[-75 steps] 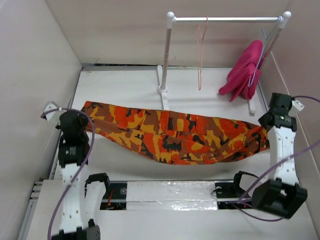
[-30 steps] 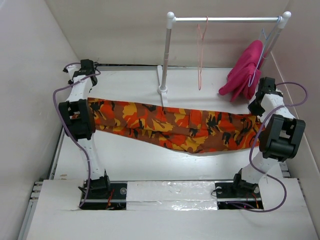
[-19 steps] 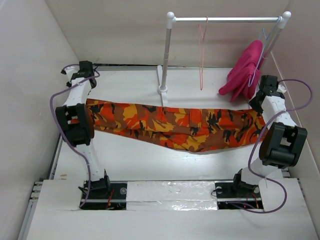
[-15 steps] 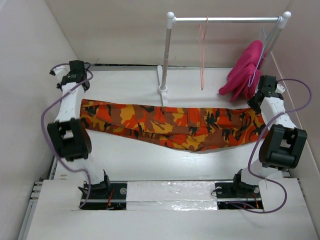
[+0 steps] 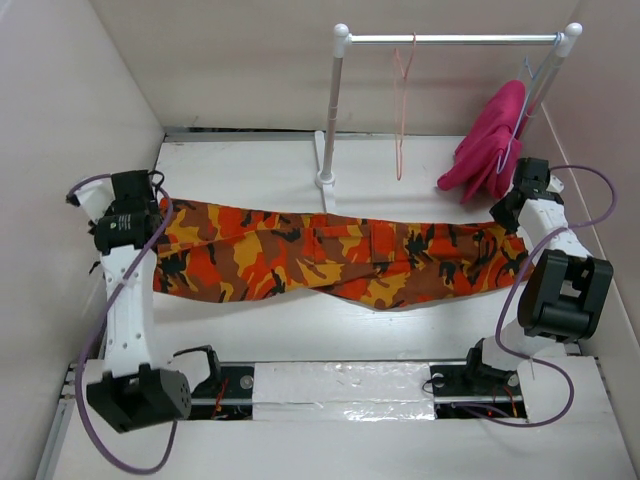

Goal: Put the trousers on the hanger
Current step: Fold the trousers at the center of the board.

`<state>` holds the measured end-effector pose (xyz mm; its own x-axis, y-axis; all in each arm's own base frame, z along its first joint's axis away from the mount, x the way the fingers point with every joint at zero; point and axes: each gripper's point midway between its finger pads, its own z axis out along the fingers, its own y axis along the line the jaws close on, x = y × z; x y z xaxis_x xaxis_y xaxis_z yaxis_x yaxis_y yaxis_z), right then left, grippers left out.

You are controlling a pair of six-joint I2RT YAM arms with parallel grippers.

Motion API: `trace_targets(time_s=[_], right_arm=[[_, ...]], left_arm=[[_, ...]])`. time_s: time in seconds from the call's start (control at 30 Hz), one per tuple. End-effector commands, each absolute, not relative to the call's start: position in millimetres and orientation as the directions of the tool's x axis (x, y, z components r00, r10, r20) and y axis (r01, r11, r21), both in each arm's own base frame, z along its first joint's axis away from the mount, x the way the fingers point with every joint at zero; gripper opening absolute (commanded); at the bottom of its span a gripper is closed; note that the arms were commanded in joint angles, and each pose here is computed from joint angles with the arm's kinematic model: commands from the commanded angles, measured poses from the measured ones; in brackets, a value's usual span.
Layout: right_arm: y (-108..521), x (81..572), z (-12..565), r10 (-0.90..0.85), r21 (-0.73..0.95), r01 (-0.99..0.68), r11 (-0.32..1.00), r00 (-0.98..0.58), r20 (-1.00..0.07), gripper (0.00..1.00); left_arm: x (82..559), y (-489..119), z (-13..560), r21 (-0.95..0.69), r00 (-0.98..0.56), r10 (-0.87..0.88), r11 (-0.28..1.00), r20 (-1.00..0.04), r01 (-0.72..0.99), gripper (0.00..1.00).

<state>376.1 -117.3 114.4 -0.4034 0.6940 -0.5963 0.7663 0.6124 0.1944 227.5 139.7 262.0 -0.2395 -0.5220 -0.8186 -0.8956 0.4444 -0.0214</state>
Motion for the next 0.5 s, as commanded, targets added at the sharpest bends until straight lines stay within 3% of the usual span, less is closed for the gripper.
trace_targets(time_s=[0.0, 0.47], right_arm=[[-128, 394, 140, 0.683, 0.246, 0.755, 0.608, -0.339, -0.647, 0.00], [-140, 399, 130, 0.670, 0.196, 0.783, 0.590, -0.339, -0.660, 0.00]], left_arm=[[234, 147, 236, 0.078, -0.321, -0.507, 0.442, -0.800, -0.893, 0.02], [357, 178, 213, 0.171, -0.403, -0.456, 0.469, -0.794, -0.867, 0.04]])
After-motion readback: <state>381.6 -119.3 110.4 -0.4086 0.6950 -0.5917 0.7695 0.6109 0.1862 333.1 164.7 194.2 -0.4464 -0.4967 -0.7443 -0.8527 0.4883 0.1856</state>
